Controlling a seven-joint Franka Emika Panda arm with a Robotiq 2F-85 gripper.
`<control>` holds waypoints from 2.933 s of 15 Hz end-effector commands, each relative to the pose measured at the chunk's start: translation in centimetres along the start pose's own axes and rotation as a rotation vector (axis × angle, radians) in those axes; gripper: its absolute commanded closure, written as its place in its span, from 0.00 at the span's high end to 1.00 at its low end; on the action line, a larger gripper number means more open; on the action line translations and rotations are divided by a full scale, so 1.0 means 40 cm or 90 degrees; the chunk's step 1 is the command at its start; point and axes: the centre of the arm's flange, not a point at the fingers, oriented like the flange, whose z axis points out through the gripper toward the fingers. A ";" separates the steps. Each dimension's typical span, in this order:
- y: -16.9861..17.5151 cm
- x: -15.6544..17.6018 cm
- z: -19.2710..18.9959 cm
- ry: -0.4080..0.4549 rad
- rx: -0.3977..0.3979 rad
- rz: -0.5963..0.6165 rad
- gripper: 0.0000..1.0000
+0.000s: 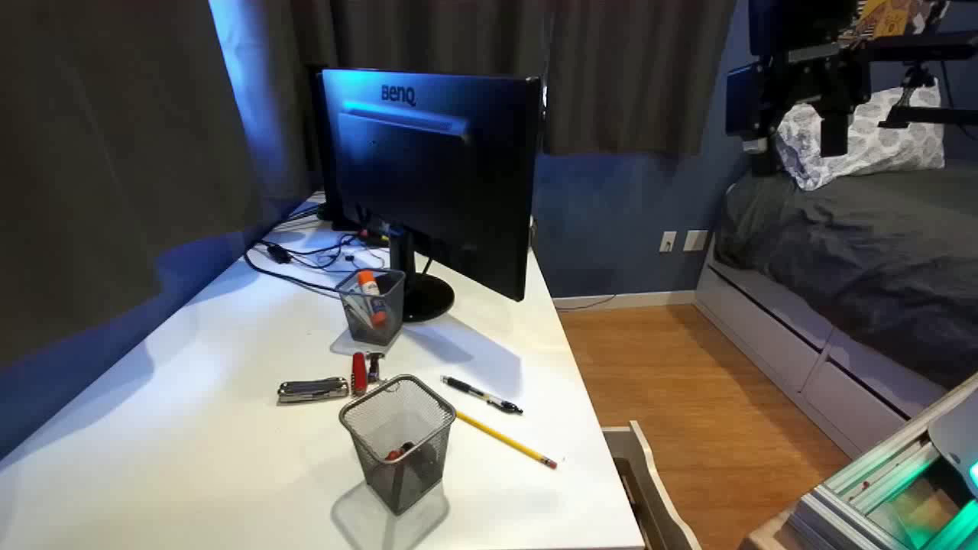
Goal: Put the pen inside the container
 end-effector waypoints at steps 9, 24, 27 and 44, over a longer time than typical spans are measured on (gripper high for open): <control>0.000 0.000 0.000 0.000 0.000 0.000 1.00; -0.524 0.092 0.070 0.221 0.046 -0.337 1.00; -0.471 0.058 0.084 0.219 0.047 -0.332 1.00; -0.614 0.236 0.244 0.276 0.090 -0.482 1.00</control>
